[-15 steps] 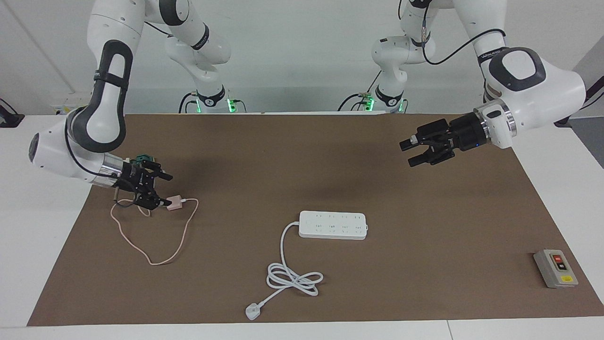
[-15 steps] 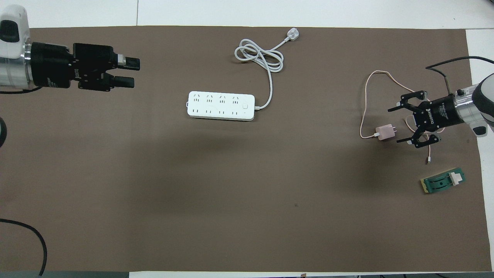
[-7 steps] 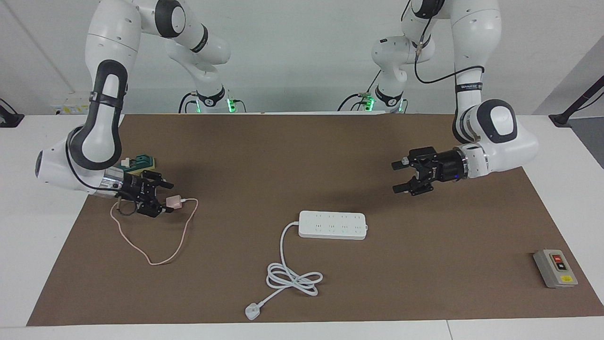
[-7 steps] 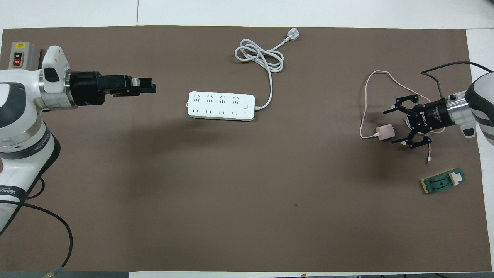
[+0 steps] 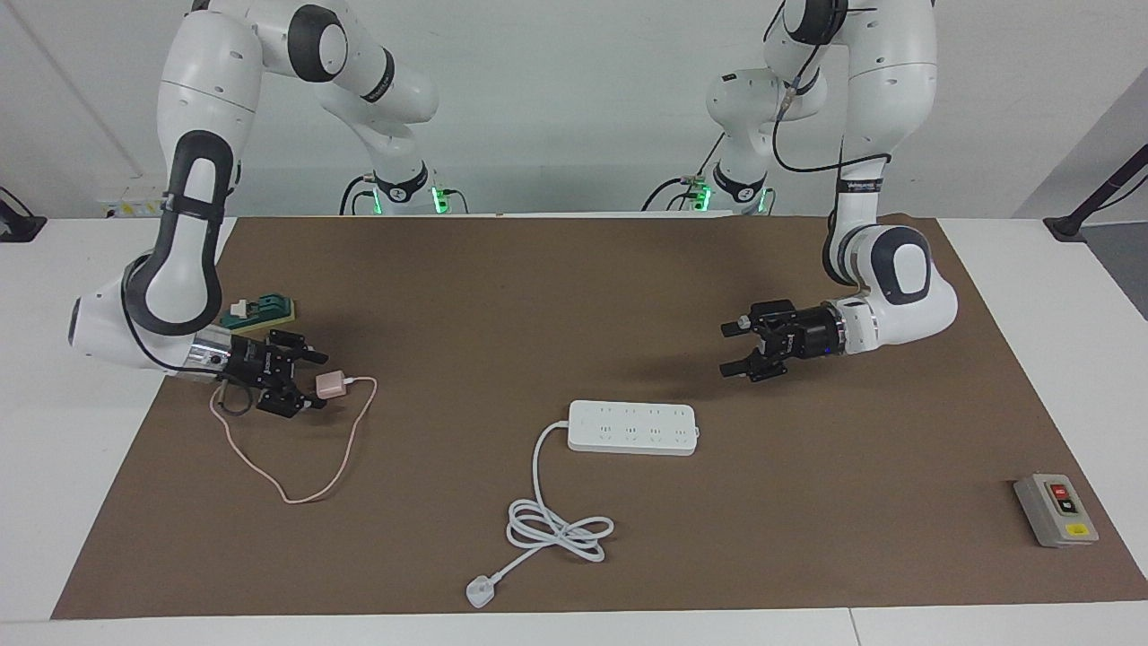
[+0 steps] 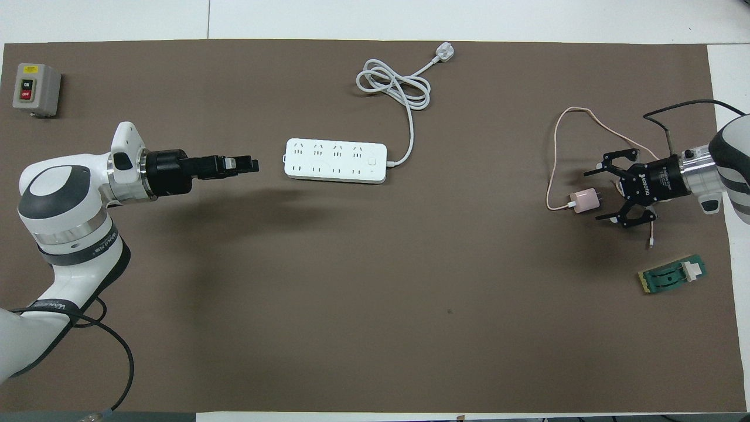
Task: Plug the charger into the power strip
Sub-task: 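Grasp the strip end with the left gripper while the right gripper grasps the charger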
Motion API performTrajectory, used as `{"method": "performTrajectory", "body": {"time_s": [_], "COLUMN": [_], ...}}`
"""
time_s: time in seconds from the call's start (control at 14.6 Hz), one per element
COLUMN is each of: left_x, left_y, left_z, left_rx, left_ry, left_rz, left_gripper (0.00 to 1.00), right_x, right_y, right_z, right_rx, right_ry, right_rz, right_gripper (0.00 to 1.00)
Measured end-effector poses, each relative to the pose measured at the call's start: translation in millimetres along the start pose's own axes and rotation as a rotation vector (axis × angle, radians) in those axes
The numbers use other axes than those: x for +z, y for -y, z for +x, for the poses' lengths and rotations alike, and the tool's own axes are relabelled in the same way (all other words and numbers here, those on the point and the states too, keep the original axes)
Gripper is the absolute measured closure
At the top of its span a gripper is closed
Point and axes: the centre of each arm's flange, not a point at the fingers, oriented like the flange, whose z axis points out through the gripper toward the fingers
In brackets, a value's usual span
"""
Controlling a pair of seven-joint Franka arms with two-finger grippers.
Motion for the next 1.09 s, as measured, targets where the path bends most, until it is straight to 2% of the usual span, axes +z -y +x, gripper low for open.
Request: {"method": "performTrajectory", "body": {"time_s": [0.2, 0.48, 0.96, 1.02, 1.09], "left_x": [9, 31, 70, 73, 75], "left_y": [4, 0, -61, -67, -71], "left_z": [-36, -70, -71, -70, -69], "left_rx": [-0.058, -0.14, -0.249, -0.246, -0.24], "left_ry": [-0.041, -0.047, -0.058, -0.055, -0.052], "left_rz": [0.008, -0.012, -0.108, -0.114, -0.117], "left_gripper": [0.0, 0.0, 0.0, 0.0, 0.0], "right_x": [5, 7, 9, 10, 10], "right_y": [-5, -4, -5, -5, -5], "right_z": [10, 10, 12, 12, 12], "right_rx": [0.001, -0.007, -0.035, -0.035, -0.035], "right_ry": [0.03, 0.037, 0.041, 0.041, 0.042], "right_rz": [-0.018, -0.024, -0.028, -0.028, -0.029], "right_gripper": [0.0, 0.0, 0.0, 0.06, 0.07]}}
